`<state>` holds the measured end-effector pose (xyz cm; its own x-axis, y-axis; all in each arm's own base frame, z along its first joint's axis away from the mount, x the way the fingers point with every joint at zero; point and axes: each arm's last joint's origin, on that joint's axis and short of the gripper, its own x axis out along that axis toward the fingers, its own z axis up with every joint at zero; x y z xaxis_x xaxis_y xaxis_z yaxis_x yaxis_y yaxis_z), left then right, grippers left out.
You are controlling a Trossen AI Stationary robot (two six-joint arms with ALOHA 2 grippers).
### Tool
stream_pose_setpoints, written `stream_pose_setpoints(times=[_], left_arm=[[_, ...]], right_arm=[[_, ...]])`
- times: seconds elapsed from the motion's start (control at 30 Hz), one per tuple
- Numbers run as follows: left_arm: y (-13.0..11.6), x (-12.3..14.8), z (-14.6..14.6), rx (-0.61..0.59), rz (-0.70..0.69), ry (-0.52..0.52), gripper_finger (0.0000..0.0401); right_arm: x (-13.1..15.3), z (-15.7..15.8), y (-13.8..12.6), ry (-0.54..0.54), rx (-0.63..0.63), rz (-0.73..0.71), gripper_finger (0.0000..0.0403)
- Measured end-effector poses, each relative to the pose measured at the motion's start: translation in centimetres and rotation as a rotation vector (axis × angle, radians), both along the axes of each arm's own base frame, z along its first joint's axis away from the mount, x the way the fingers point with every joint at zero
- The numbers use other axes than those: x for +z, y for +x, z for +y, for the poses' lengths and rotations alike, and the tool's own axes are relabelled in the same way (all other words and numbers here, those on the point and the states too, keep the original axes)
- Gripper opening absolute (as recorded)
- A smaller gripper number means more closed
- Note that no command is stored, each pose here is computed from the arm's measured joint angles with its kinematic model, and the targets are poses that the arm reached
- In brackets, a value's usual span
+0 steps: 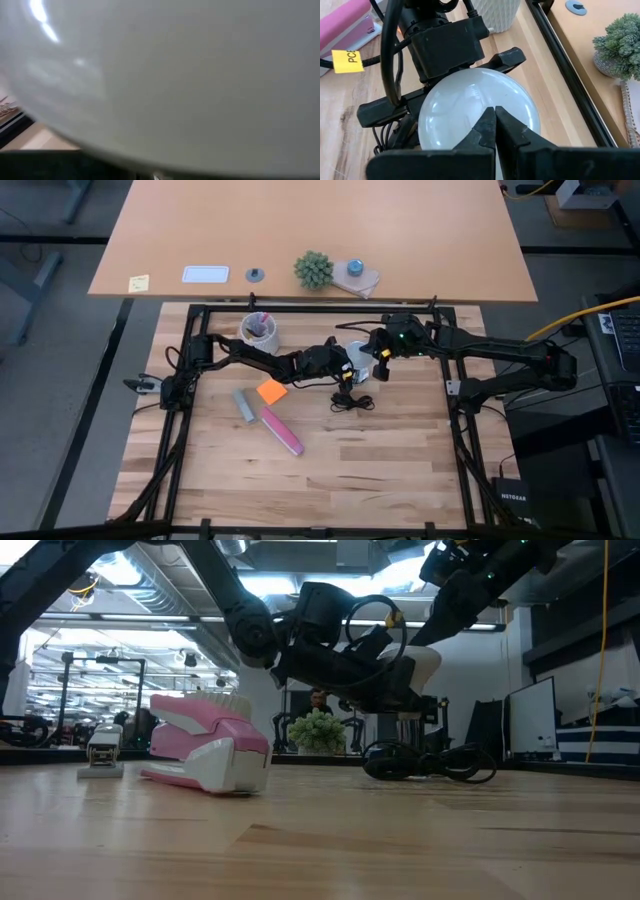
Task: Screw lightbulb
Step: Insert the lightbulb into the lamp
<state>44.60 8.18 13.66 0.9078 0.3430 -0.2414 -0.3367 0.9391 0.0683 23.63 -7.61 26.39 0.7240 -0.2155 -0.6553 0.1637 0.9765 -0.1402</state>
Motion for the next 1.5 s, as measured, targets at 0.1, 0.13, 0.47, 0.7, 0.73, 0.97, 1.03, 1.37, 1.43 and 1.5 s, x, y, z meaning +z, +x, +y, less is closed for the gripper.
stream_pose_setpoints(times=[0.1, 0.13, 0.47, 0.7, 0.73, 0.97, 1.03, 1.37, 1.43, 1.5], left_arm=[[0.0, 0.0, 0.0, 0.000, 0.001, 0.001, 0.0153], [0.0, 0.0, 0.0, 0.000, 0.001, 0.001, 0.0153], [0.0, -0.2, 0.0, 0.000, 0.032, -0.005, 0.0153], [-0.2, -0.6, 0.0, 0.013, 0.068, -0.024, 0.0198], [-0.2, -0.5, 0.0, 0.017, 0.062, -0.027, 0.0209], [-0.1, -0.5, -0.2, 0.021, 0.059, -0.027, 0.0254], [-0.1, -0.5, -0.3, 0.020, 0.059, -0.026, 0.0256], [-0.2, -0.2, -0.7, 0.022, 0.049, -0.072, 0.0246], [-0.2, 0.1, -1.0, 0.011, 0.052, -0.072, 0.0245], [-0.3, 0.7, -1.5, -0.004, 0.054, -0.072, 0.0244]], right_arm=[[0.0, 0.0, 0.0, 0.001, 0.001, 0.000, 0.0002], [0.0, 0.0, 0.0, 0.001, 0.001, 0.000, 0.0002], [0.0, 0.0, 0.0, 0.001, 0.001, 0.000, 0.0002], [0.0, 0.0, 0.0, 0.001, -0.001, 0.002, 0.0002], [0.0, 0.0, 0.0, 0.001, -0.001, 0.003, 0.0002], [0.0, 0.0, 0.0, 0.002, 0.000, 0.003, 0.0002], [0.0, 0.0, 0.0, 0.001, 0.000, 0.003, 0.0002], [0.0, 0.0, 0.0, 0.001, 0.001, 0.003, 0.0002], [0.0, 0.0, 0.0, 0.001, 0.001, 0.003, 0.0002], [0.0, 0.0, 0.0, 0.001, 0.001, 0.002, 0.0002]])
